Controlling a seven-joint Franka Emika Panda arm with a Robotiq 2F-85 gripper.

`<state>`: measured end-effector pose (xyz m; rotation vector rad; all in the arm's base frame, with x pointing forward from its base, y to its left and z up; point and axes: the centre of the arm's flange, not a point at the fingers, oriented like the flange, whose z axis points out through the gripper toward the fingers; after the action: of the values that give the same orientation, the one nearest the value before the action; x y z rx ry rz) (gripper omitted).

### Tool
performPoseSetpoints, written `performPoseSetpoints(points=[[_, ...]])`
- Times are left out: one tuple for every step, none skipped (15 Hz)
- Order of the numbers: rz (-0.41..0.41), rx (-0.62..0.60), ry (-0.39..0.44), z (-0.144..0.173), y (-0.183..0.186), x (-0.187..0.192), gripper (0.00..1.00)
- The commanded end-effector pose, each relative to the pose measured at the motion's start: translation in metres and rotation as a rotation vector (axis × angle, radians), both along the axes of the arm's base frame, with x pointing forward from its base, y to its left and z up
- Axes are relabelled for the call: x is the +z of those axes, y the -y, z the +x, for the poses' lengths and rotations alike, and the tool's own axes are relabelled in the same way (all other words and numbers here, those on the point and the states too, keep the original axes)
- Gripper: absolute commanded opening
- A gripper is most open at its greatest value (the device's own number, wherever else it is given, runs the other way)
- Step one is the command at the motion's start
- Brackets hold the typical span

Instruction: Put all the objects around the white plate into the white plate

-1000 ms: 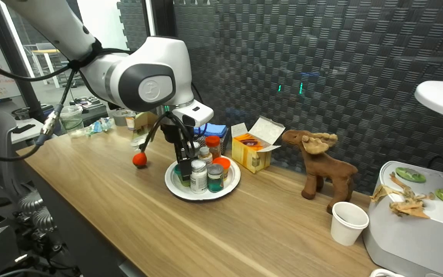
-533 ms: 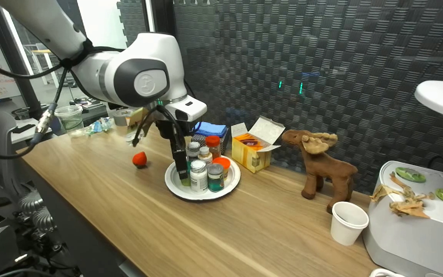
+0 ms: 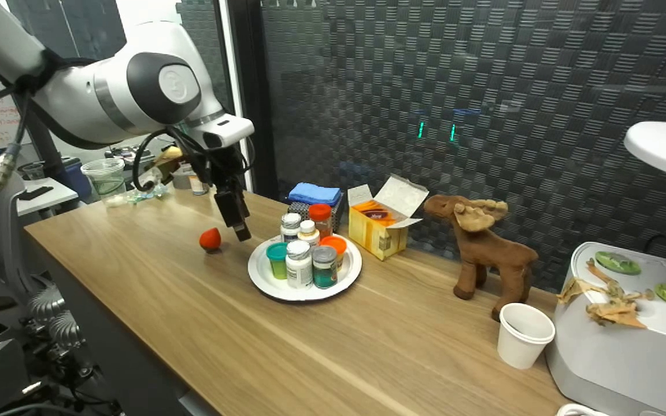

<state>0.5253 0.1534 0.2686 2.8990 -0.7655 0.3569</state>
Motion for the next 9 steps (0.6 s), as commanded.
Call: performPoseSetpoints(points=[[0.016,0.096,0.037,0.004,-0.025,0.007,1.0],[0.026,0.119,0.036,0.01,-0.031,0.004,1.0],[0.042,0.151,0.033,0.014,-0.037,0.004,1.0],[0.049,0.181,0.023,0.019,-0.043,0.002,1.0],[0.057,0.217,0.013,0.024,-0.048,0.0,1.0],[0.062,0.246,0.005,0.027,-0.052,-0.002,1.0],[0.067,0.274,-0.012,0.032,-0.056,-0.006,1.0],[0.075,0.302,-0.026,0.035,-0.059,-0.008,1.0],[0.09,0.333,-0.041,0.039,-0.062,-0.012,1.0]])
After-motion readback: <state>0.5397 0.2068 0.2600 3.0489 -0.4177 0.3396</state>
